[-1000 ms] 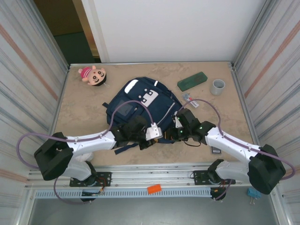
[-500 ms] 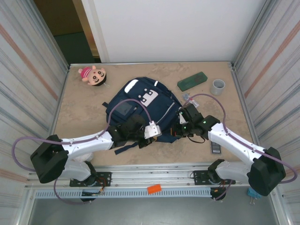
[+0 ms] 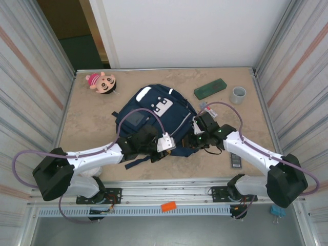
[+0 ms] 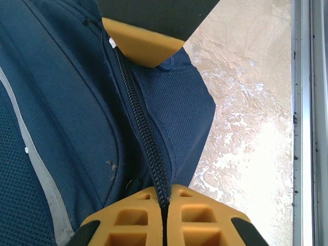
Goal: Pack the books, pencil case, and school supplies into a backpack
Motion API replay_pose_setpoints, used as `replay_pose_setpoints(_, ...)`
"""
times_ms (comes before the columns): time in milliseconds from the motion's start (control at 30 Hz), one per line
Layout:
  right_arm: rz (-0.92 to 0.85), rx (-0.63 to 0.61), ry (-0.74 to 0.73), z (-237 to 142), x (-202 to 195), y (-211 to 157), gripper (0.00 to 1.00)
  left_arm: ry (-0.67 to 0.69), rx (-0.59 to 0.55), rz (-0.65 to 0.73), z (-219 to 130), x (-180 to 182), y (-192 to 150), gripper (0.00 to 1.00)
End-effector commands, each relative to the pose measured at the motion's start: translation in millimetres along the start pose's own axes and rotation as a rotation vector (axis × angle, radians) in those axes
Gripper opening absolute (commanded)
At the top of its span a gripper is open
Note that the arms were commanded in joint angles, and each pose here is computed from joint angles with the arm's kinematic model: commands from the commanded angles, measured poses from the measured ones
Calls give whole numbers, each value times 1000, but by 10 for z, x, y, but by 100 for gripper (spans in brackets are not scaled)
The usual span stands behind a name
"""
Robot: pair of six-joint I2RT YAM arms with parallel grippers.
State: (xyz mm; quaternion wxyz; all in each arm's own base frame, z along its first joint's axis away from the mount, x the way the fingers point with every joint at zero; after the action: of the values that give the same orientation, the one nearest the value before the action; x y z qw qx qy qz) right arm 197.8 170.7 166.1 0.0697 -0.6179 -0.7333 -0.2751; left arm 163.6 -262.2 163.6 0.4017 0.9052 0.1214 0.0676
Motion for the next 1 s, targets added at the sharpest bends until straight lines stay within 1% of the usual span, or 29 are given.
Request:
replay_pose_setpoints(0,-22,-8,-34,49,-49,51,32,-1,-99,27,-187,-6,161,0)
replay_pose_setpoints(67,-33,-1,-12,83,-23,57,33,4,-104,27,-207,-9,156,0)
replay_pose_setpoints(167,-52,13,22,127,46,60,37,9,-119,31,-247,-13,173,0)
replay_pose_setpoints(200,-62,19,21,140,70,53,38,11,-121,31,-255,-14,173,0)
replay_pose_setpoints(233,-68,25,3,146,72,46,37,16,-125,32,-266,-12,180,0)
replay_pose_setpoints(333,-78,44,-96,96,38,30,20,44,-107,28,-274,8,151,0)
replay_pose_setpoints(400,-76,43,-187,3,-33,31,13,79,-60,29,-273,40,93,0)
replay_pose_setpoints(500,-54,38,-261,-151,-164,56,10,104,10,34,-288,64,-8,0)
replay_pose_setpoints(600,-36,32,-295,-262,-287,95,9,124,60,34,-325,90,-110,0)
replay_pose_setpoints(733,-43,42,-274,-285,-343,123,8,150,95,32,-400,134,-194,0)
replay_pose_setpoints(800,-68,48,-221,-243,-294,125,7,161,103,33,-435,145,-220,0)
replay_pose_setpoints(900,-89,37,-104,-175,-175,114,7,174,113,36,-484,155,-252,0)
replay_pose_setpoints(933,-93,39,-63,-149,-136,101,6,179,119,34,-499,156,-267,2)
replay_pose_setpoints(967,-95,34,-24,-133,-92,101,6,184,123,30,-512,158,-281,6)
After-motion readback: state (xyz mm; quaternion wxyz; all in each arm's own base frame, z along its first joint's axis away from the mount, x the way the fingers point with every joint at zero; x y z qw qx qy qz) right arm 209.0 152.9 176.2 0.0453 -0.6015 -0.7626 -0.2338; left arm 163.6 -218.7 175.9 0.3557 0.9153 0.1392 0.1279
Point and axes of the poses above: each hand's point on the last joint's axis, 136 mm out from that joint toward the fingers, its own z axis out along the fingers, its own x axis along the line the jaws close on, y = z × x, the point moved 8 cm from there along -z, back along the fingers, and after that the axes turned 4 degrees about -z, right-handed, at the moved point
